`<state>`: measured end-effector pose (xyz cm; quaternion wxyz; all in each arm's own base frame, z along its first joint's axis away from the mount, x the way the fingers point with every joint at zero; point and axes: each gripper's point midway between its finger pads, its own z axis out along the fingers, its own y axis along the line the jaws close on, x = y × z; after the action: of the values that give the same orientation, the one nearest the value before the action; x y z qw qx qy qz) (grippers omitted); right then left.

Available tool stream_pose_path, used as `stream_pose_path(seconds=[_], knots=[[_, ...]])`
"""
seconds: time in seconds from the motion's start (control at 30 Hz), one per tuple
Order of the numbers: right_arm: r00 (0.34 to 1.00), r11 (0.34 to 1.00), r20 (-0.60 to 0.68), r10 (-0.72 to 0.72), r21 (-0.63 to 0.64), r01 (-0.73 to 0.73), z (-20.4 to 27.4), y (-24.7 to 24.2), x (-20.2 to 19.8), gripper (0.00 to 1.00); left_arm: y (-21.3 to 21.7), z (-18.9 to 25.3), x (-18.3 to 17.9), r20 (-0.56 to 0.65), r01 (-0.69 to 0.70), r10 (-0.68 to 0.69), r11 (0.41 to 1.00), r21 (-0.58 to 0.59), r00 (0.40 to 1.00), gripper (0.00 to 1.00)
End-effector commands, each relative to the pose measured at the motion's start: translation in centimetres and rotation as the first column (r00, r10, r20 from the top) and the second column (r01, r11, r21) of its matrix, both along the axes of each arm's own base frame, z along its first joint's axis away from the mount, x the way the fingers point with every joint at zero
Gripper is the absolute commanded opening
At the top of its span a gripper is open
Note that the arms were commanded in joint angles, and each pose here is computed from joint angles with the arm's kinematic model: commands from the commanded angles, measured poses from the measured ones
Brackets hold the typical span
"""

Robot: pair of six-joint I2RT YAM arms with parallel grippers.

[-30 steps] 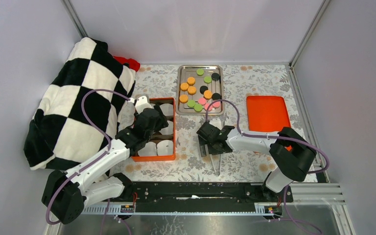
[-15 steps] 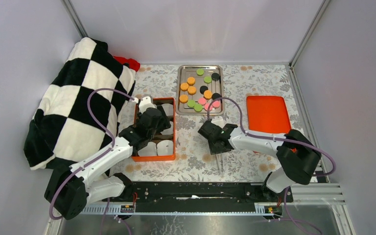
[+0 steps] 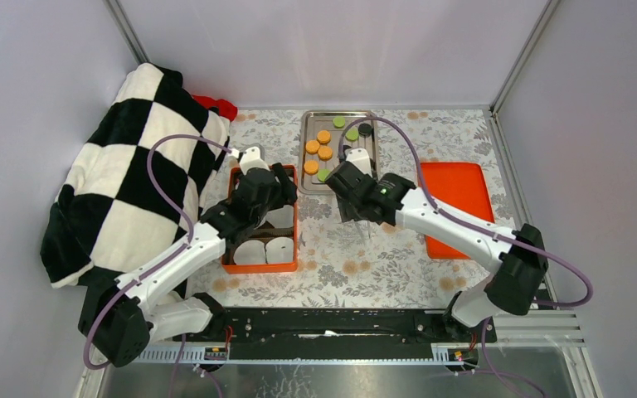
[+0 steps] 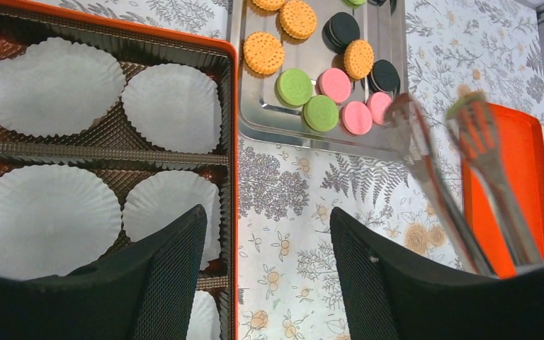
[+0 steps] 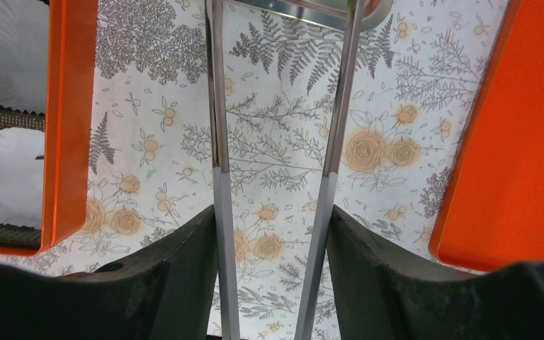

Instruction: Pack the cookies

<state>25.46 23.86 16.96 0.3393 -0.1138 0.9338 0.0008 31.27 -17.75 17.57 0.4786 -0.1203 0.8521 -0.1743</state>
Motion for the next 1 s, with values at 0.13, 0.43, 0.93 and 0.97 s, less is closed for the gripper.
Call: stream_pose_path(seconds=[0.13, 0.43, 0.93, 0.97], knots=[[0.997, 0.995, 0.081, 0.016, -0.1, -0.008, 2.0, 0.8, 3.3, 0.59, 0.0, 1.3, 0.6, 0.039, 0.015, -0.016, 0.999, 0.028, 0.999, 0.7], [0.993, 1.0, 0.115, 0.004, -0.007, -0.003, 3.0, 0.7, 9.2, 0.48, 3.7, 2.7, 1.0, 0.088, -0.141, 0.134, 0.987, 0.076, 0.987, 0.78], [0.994, 0.994, 0.0, 0.107, -0.009, -0.107, -3.1, 5.2, 14.7, 0.49, 9.5, -0.9, 3.7, -0.086, -0.344, 0.351, 0.935, 0.092, 0.932, 0.78], [0.994, 0.994, -0.004, 0.107, -0.002, -0.107, -3.3, 5.2, 14.9, 0.48, 9.9, -1.4, 3.7, -0.097, -0.35, 0.359, 0.932, 0.091, 0.928, 0.78]])
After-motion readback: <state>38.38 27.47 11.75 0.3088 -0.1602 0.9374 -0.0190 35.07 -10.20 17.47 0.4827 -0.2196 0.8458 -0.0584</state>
